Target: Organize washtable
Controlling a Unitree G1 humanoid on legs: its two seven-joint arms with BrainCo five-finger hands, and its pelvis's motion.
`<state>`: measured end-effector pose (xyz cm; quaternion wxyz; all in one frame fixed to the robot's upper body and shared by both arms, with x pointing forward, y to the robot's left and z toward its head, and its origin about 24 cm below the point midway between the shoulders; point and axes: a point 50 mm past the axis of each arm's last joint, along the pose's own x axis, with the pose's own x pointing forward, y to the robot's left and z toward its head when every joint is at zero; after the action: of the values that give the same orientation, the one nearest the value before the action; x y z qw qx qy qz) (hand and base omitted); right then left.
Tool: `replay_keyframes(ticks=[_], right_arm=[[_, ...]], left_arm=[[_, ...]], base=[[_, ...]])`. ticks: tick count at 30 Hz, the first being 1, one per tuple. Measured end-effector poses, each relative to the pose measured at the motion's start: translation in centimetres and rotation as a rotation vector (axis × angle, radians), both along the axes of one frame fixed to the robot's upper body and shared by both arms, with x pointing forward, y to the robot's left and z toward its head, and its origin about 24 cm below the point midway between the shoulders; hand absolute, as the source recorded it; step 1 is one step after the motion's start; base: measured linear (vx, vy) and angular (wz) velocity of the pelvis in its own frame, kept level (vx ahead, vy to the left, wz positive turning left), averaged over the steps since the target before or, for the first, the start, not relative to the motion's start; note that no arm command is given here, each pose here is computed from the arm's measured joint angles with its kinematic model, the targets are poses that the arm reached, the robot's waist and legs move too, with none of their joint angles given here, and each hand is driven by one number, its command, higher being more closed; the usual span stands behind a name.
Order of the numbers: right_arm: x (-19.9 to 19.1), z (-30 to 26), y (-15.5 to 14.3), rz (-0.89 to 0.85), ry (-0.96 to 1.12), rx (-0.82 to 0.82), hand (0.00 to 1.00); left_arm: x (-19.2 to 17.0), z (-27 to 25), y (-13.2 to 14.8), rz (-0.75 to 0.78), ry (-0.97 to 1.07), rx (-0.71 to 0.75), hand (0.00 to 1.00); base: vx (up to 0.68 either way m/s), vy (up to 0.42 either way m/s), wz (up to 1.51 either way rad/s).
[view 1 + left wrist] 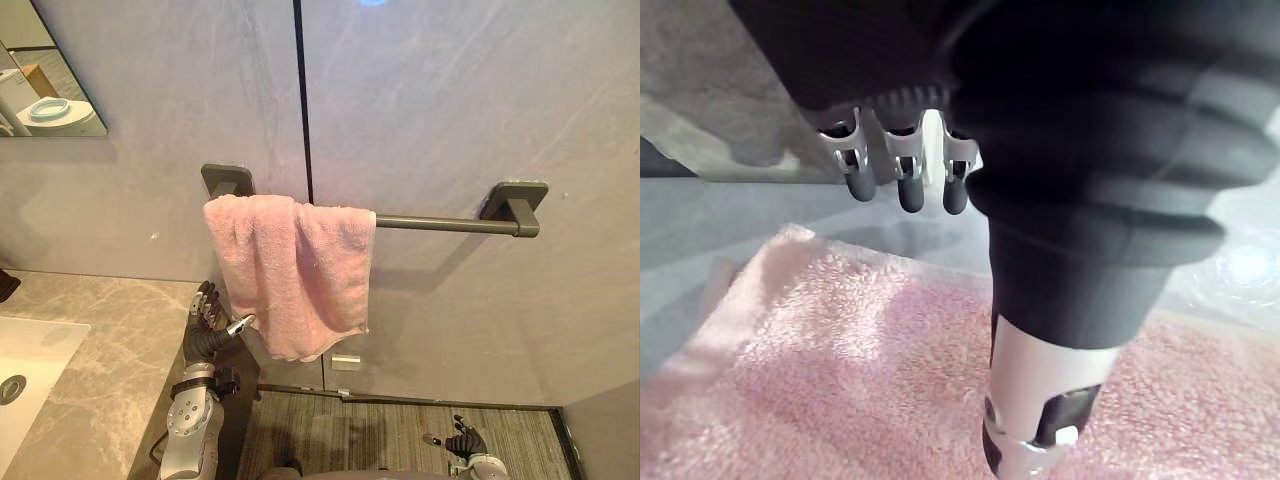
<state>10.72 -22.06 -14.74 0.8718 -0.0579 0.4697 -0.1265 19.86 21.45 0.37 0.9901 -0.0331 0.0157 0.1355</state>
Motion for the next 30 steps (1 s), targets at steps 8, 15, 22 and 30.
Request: replay_keyframes(ticks=[8, 15, 22, 30], right_arm=[[0.2, 0.1, -0.2, 0.004, -0.002, -0.006, 0.0], [1.2, 0.4, -0.4, 0.014, -0.027, -0.014, 0.0], [1.8, 0.8, -0.9, 0.021, -0.046, -0.031, 0.0], [2.6, 1.5, -1.7, 0.026, -0.083, -0.06, 0.0]], left_arm=[[0.1, 0.1, -0.1, -0.029, 0.004, 0.031, 0.0], [0.1, -0.2, 0.3, -0.04, 0.031, 0.087, 1.0], [0.9, -0.5, -0.2, -0.098, 0.054, 0.134, 1.0], [0.9, -0.4, -0.1, -0.095, 0.052, 0.134, 1.0]], base=[[-0.01, -0.004, -0.03], [0.0, 0.0, -0.04], [-0.02, -0.004, -0.06], [0.01, -0.002, -0.05]])
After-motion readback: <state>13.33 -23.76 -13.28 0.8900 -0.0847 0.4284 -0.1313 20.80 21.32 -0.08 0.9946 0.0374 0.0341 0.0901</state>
